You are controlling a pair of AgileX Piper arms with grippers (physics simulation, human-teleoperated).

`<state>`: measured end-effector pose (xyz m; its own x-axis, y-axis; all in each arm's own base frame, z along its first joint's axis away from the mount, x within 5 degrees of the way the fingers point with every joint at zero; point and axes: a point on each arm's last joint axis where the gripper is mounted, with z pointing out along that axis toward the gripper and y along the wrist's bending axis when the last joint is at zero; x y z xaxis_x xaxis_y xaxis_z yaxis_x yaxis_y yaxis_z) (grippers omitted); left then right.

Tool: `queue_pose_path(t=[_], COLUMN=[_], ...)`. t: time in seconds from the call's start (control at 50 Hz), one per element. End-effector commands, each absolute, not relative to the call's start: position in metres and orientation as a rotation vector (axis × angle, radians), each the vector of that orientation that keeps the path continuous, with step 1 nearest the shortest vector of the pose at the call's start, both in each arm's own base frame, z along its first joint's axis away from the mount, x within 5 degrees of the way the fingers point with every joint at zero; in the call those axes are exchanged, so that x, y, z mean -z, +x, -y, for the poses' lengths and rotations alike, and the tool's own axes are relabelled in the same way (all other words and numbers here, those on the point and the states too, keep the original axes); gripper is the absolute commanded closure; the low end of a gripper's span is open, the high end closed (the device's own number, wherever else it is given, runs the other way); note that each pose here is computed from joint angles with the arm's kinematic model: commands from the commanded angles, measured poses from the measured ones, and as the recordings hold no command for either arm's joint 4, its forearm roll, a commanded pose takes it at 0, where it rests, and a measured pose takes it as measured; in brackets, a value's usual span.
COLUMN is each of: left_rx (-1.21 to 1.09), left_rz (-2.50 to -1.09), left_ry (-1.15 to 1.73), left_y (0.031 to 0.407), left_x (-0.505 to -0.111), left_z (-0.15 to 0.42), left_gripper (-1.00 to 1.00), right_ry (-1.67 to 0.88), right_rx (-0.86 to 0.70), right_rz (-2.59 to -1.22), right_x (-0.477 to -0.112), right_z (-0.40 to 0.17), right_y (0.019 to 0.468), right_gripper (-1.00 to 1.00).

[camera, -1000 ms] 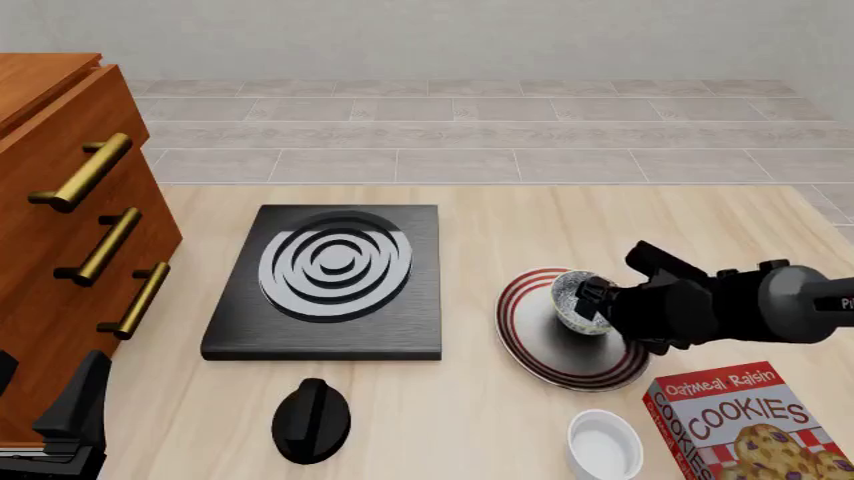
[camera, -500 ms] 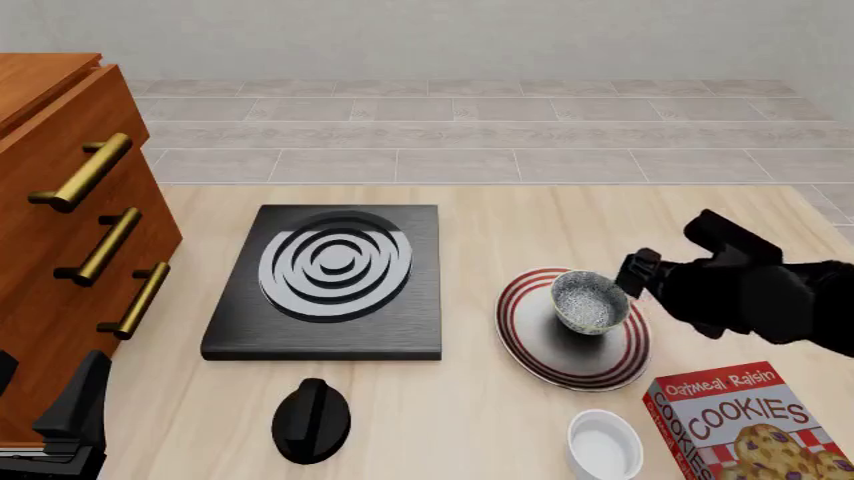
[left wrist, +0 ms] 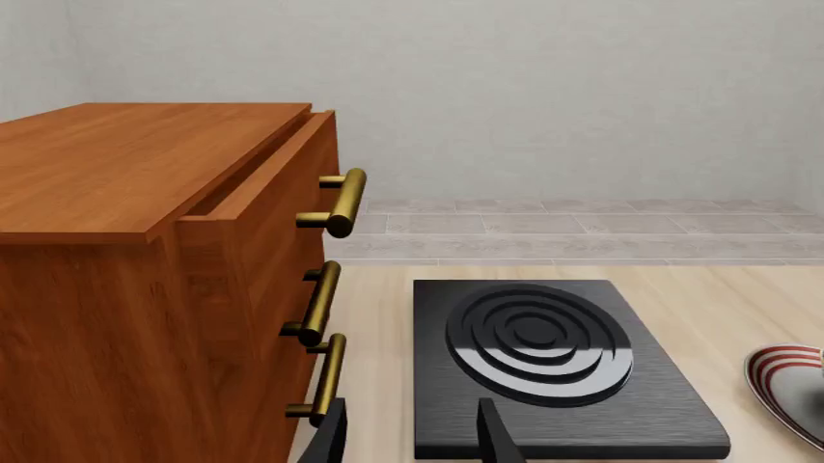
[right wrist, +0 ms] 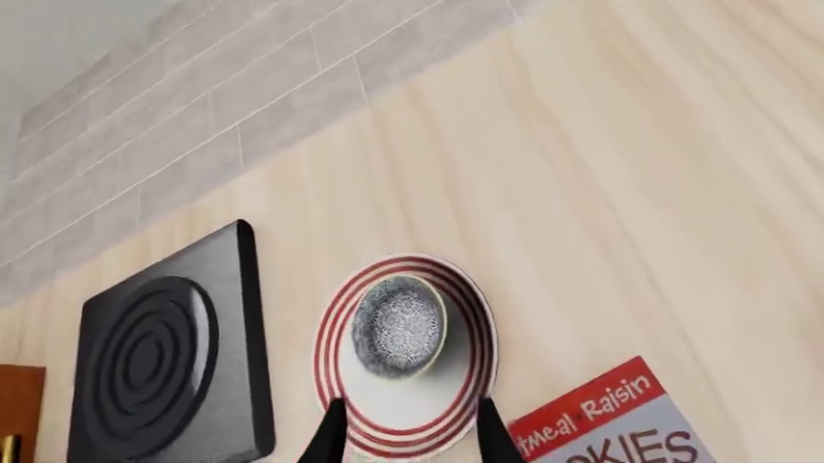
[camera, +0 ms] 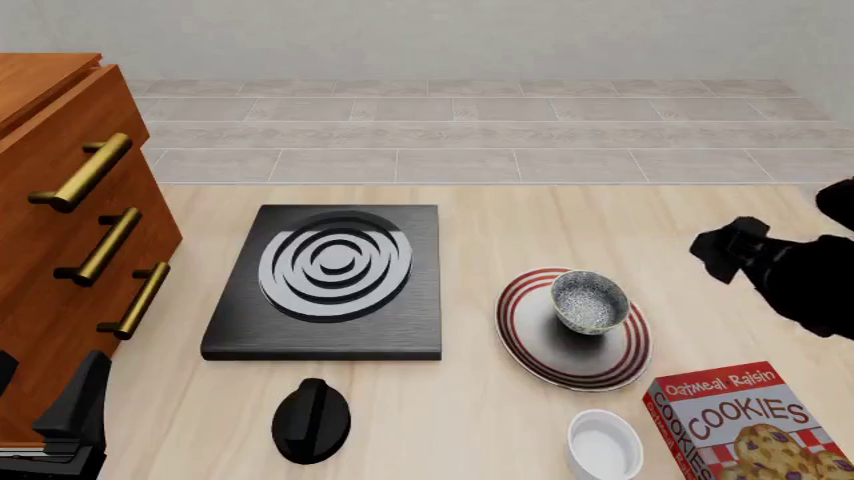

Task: Pick the akita bowl on the cookies box and place it on the plate.

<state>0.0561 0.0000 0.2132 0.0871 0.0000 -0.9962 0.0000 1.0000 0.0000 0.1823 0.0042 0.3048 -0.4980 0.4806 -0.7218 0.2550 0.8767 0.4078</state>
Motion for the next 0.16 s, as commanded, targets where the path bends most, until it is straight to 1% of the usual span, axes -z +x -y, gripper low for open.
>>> queue_pose_path(t=[0.02,0.08,0.16], left_rx=[0.0,0.0,0.0], left_rz=[-1.484,-1.484,-1.484], left_ry=[0.0,0.0,0.0], left_y=[0.056,0.056,0.056], left_x=[-0.213,-0.213,-0.213], left_z=[0.0,0.0,0.0], left_gripper=[-1.0,-1.0,-1.0], right_ry=[0.496,0.488,0.487], right_rx=[-0.304,-0.285,-0.287], right_rz=[-2.015,-1.974,-1.966], right_x=[-0.337,-0.347,-0.35], right_z=[-0.001,0.002,0.002], right_y=[0.133,0.116,0.109], right_gripper=[-1.0,-1.0,-1.0])
